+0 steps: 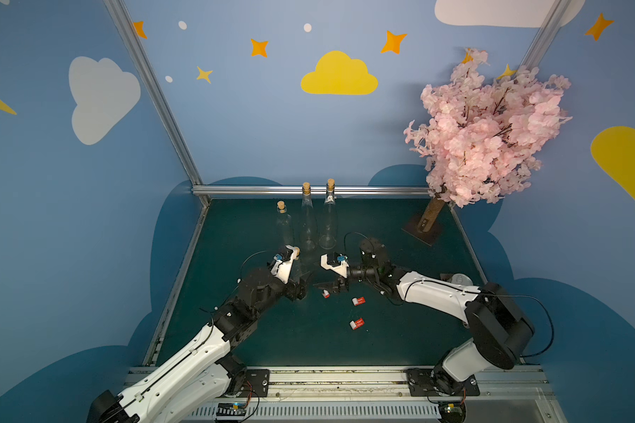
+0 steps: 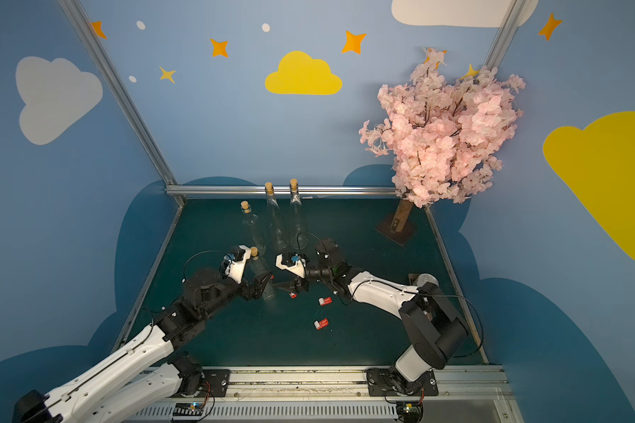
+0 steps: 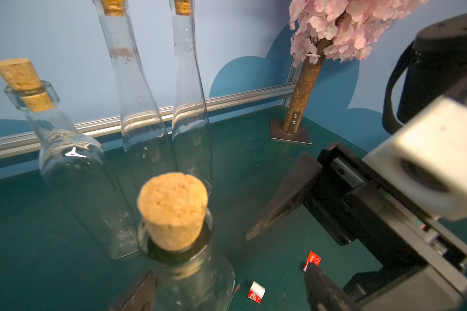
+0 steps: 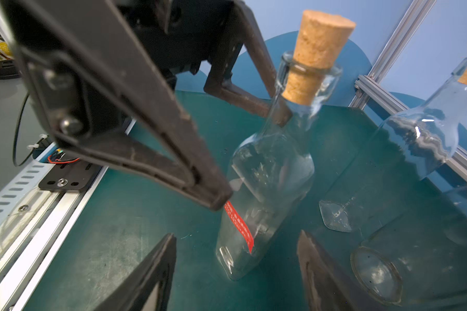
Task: Remove the label from the bottle
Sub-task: Hold the bottle at the center of the board.
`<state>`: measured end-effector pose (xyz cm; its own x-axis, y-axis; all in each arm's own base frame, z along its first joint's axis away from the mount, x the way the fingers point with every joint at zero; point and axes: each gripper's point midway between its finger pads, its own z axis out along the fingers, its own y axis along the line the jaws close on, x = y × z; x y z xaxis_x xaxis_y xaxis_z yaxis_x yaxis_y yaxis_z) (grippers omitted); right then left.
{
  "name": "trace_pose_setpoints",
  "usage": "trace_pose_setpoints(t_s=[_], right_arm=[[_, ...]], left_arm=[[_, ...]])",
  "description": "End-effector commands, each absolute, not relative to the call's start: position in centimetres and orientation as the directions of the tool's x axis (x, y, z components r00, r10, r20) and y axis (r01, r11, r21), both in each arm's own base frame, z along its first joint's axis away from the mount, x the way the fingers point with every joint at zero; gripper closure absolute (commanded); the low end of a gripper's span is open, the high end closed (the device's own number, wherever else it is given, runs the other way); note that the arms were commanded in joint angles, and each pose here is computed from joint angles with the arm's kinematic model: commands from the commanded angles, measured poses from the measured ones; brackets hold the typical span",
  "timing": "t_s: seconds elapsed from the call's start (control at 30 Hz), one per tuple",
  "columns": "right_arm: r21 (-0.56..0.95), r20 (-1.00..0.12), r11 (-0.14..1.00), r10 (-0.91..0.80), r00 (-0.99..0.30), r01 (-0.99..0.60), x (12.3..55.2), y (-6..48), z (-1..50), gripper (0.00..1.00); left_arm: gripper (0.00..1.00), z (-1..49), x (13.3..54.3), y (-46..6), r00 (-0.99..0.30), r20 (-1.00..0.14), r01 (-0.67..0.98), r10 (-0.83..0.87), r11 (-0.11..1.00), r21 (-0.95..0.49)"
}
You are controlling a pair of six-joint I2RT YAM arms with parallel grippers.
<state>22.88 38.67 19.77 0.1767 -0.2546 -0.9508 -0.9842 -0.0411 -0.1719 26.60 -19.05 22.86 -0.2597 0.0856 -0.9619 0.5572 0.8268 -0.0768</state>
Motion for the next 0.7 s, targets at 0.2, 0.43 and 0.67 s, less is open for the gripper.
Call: trace_pose_setpoints(t_s=[0.2, 0.43, 0.67], right_arm=[[-0.148, -0.956, -0.101, -0.241, 0.168, -0.984, 21.9, 38.4, 19.2, 0.29], [-0.131, -0.957, -0.117, -0.243, 0.156, -0.985, 21.5, 38.1, 18.9, 0.31], [-0.102, -0.961, -0.119, -0.246, 0.129, -0.988, 21.5, 37.9, 18.9, 0.33]], left_arm=[[0.17, 26.1, 28.2, -18.6, -0.079, -0.995, 0.52, 0.068, 0.854, 0.018], [0.27, 25.7, 29.0, -17.8, -0.087, -0.993, 0.51, 0.081, 0.86, 0.025], [0.39, 25.4, 29.7, -16.9, -0.108, -0.992, 0.515, 0.066, 0.857, 0.001]])
